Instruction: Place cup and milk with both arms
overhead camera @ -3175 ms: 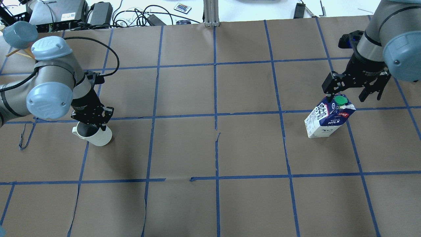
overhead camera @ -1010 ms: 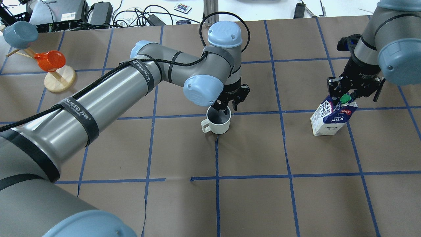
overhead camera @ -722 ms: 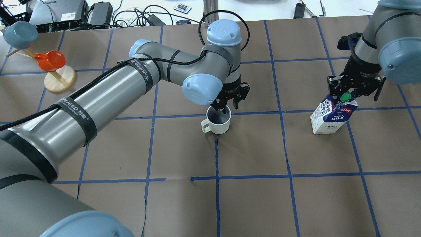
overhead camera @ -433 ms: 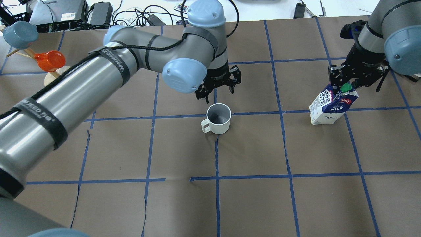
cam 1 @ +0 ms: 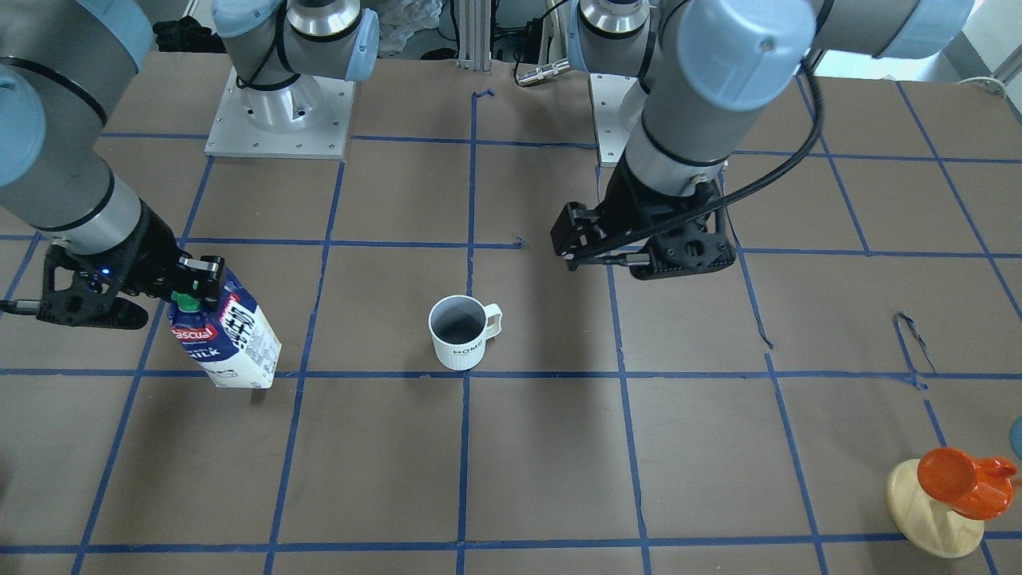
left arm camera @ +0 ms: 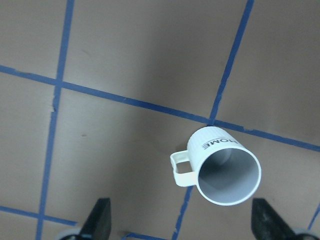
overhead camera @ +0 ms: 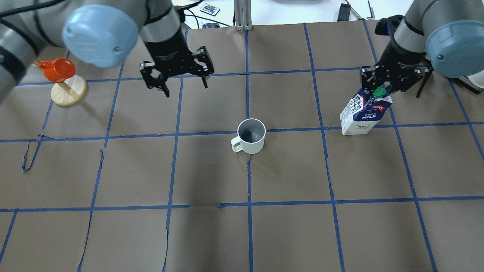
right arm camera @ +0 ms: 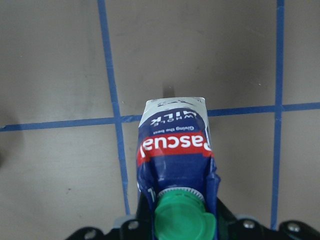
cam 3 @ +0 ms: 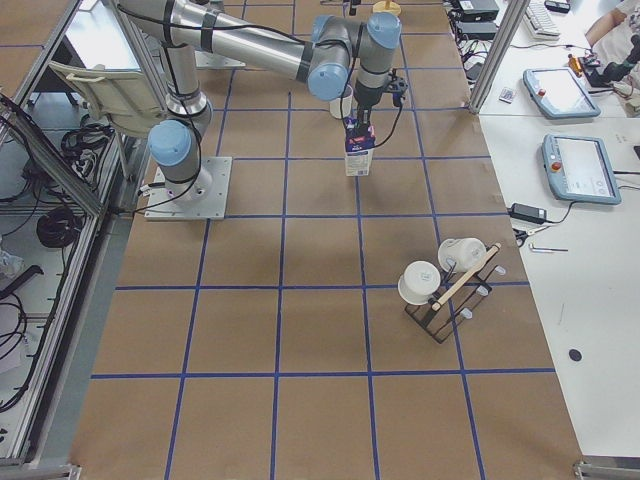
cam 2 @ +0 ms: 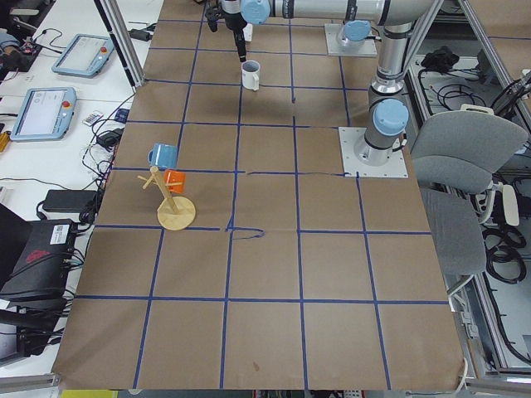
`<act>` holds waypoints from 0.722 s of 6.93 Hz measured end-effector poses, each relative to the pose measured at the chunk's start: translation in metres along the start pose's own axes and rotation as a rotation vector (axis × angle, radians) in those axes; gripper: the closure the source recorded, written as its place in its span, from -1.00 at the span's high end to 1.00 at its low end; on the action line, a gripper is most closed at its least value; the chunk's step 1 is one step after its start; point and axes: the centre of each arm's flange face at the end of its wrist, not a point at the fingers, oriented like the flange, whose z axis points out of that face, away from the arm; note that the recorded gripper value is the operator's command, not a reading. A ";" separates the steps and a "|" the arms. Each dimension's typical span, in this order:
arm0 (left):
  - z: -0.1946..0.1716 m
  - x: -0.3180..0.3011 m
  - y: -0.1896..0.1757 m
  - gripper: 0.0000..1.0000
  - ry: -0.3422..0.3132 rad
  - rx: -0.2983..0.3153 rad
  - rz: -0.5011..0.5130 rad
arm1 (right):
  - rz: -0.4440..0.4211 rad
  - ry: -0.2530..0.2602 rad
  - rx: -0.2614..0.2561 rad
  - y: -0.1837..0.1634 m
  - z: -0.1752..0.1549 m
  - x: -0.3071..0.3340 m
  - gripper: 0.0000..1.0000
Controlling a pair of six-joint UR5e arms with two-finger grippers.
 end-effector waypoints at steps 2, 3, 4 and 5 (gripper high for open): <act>-0.020 -0.037 0.041 1.00 -0.043 0.015 0.029 | 0.010 0.007 -0.006 -0.006 0.009 -0.062 -0.22; -0.022 -0.046 0.060 1.00 -0.058 0.023 0.044 | -0.004 0.006 -0.010 -0.003 0.013 -0.088 -0.22; -0.024 -0.057 0.067 1.00 -0.066 0.043 0.087 | -0.015 -0.003 -0.013 0.004 0.016 -0.113 -0.22; -0.027 -0.071 0.061 1.00 -0.077 0.072 0.132 | -0.018 -0.014 -0.018 0.011 0.019 -0.135 -0.22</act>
